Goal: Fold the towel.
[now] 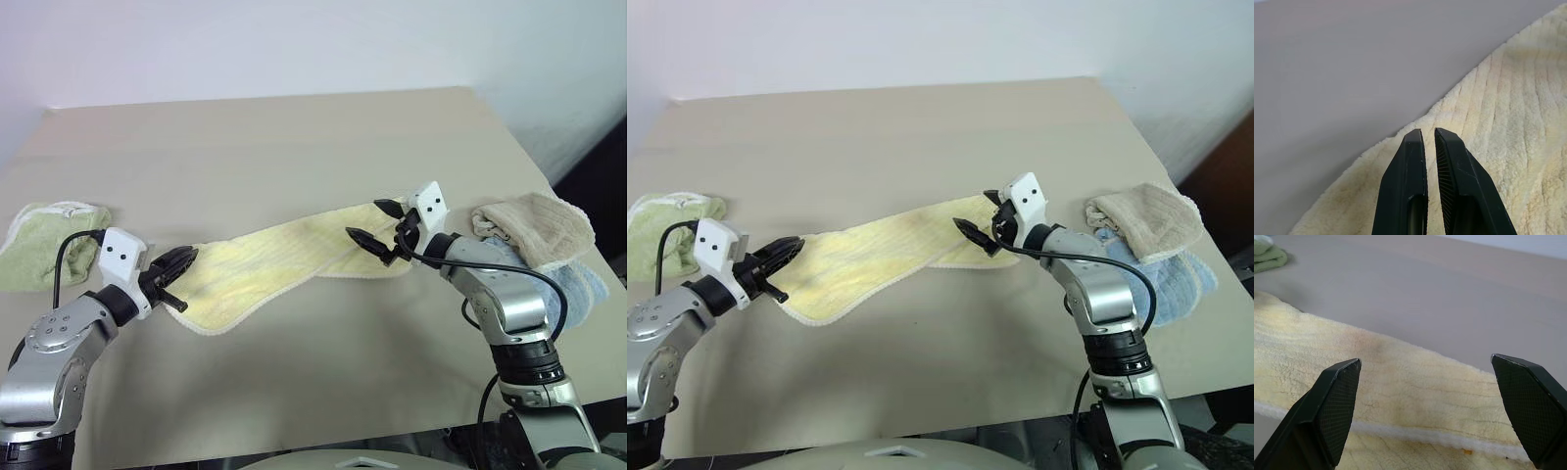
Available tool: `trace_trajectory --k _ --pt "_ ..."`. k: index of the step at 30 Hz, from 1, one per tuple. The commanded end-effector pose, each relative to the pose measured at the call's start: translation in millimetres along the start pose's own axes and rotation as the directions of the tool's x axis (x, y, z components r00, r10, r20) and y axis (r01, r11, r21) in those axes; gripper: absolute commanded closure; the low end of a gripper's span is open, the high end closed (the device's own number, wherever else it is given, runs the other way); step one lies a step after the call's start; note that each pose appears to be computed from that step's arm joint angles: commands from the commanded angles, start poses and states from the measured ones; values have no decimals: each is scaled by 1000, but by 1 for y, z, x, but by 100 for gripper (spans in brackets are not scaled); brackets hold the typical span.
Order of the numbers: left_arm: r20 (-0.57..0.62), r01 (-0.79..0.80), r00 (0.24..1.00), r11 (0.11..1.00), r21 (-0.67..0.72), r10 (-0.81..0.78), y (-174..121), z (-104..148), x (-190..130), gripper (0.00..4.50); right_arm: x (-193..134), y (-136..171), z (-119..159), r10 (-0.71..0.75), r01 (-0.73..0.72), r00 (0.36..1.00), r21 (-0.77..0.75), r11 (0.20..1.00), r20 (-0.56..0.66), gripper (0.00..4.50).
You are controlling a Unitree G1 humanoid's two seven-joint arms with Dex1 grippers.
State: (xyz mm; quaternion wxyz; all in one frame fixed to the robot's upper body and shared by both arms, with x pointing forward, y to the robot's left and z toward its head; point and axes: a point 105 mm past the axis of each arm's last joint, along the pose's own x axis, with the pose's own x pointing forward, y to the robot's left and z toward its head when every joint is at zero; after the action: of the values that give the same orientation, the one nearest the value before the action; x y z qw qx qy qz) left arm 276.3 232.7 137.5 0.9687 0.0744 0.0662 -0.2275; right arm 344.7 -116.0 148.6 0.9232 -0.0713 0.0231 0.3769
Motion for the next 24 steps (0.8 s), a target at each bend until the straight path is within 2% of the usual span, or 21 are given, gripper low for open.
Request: trace_trajectory --k 1,24 --pt "35 25 999 999 42 -27 -4 16 4 407 -2 1 9 -6 7 999 -14 1000 39 2" --pt "43 49 998 994 99 -53 5 30 14 407 1 -18 14 -60 63 995 -34 997 82 2"
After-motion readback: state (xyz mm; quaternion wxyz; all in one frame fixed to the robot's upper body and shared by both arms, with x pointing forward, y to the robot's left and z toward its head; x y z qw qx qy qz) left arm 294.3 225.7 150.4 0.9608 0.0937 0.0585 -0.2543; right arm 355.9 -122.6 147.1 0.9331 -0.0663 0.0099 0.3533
